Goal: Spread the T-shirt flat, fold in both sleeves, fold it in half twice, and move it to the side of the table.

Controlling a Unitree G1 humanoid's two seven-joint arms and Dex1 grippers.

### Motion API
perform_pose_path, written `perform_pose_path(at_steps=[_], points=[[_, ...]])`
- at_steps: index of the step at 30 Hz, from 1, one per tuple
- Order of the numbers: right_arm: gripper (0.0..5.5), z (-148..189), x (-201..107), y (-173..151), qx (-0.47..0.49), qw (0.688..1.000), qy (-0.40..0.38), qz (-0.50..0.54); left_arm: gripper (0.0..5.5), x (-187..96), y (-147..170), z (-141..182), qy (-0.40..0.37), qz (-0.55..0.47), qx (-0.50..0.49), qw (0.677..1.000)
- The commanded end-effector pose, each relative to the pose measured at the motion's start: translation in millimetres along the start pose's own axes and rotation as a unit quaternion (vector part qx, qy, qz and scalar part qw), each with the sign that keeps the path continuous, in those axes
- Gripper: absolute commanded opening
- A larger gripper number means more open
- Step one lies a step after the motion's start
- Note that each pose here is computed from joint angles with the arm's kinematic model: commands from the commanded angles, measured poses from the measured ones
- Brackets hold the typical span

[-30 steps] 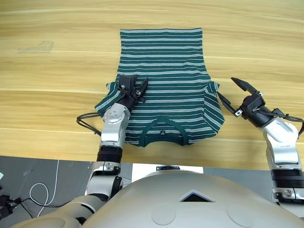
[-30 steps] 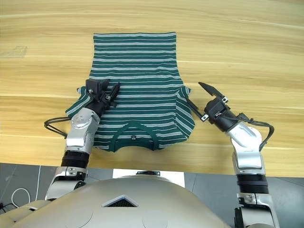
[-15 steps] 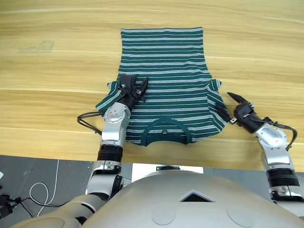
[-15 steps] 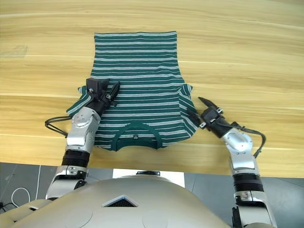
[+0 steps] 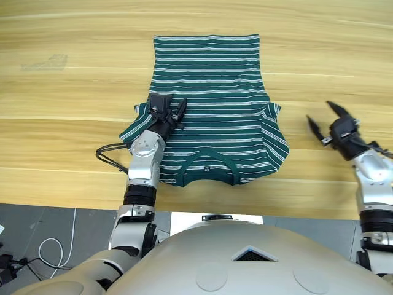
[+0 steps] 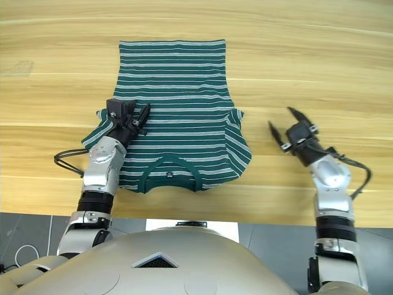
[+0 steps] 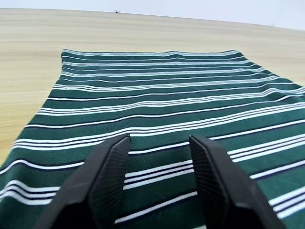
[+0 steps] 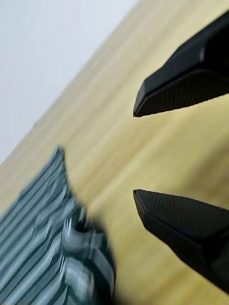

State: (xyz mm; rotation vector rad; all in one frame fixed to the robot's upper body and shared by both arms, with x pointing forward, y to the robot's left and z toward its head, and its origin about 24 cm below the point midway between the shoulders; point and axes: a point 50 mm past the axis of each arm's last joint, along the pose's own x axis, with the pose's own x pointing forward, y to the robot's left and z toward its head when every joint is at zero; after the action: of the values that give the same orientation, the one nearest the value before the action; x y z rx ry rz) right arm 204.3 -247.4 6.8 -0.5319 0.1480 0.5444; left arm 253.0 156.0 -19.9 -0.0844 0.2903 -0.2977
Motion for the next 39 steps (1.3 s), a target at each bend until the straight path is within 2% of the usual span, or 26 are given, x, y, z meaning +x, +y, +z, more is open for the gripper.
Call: perform_pose_path(at_steps=[1,6,13,19,27,32,39], points=[[2.81,-17.5,-18.4,21.1,0.006,0.998,0.036,0.052,2.31,-11.7,-2.4,-32.6,0.081,0.003,-0.010,0.997],[2.81,-15.1,-58.6,11.3,-0.009,0.996,0.034,0.077,2.31,-10.4,8.1,-27.6,0.076,0.019,-0.003,0.997],[2.81,-7.4,-78.8,-3.1,-0.046,0.994,0.039,0.092,2.31,-10.3,11.2,-24.4,0.072,0.025,0.002,0.997],[2.81,-3.6,-62.3,23.6,-0.040,0.985,0.020,0.165,2.31,-6.5,5.8,-25.8,0.073,0.019,-0.001,0.997],[2.81,-4.1,-49.0,42.4,-0.026,0.978,0.010,0.204,2.31,-4.4,-1.9,-28.2,0.074,0.008,-0.004,0.997],[2.81,-8.1,-32.7,40.8,-0.013,0.983,0.005,0.182,2.31,-7.5,-4.2,-32.7,0.081,0.004,-0.005,0.997],[2.81,-17.6,-5.7,22.0,0.012,0.997,-0.003,0.079,2.31,-9.2,2.3,-39.7,0.096,0.013,-0.004,0.995]])
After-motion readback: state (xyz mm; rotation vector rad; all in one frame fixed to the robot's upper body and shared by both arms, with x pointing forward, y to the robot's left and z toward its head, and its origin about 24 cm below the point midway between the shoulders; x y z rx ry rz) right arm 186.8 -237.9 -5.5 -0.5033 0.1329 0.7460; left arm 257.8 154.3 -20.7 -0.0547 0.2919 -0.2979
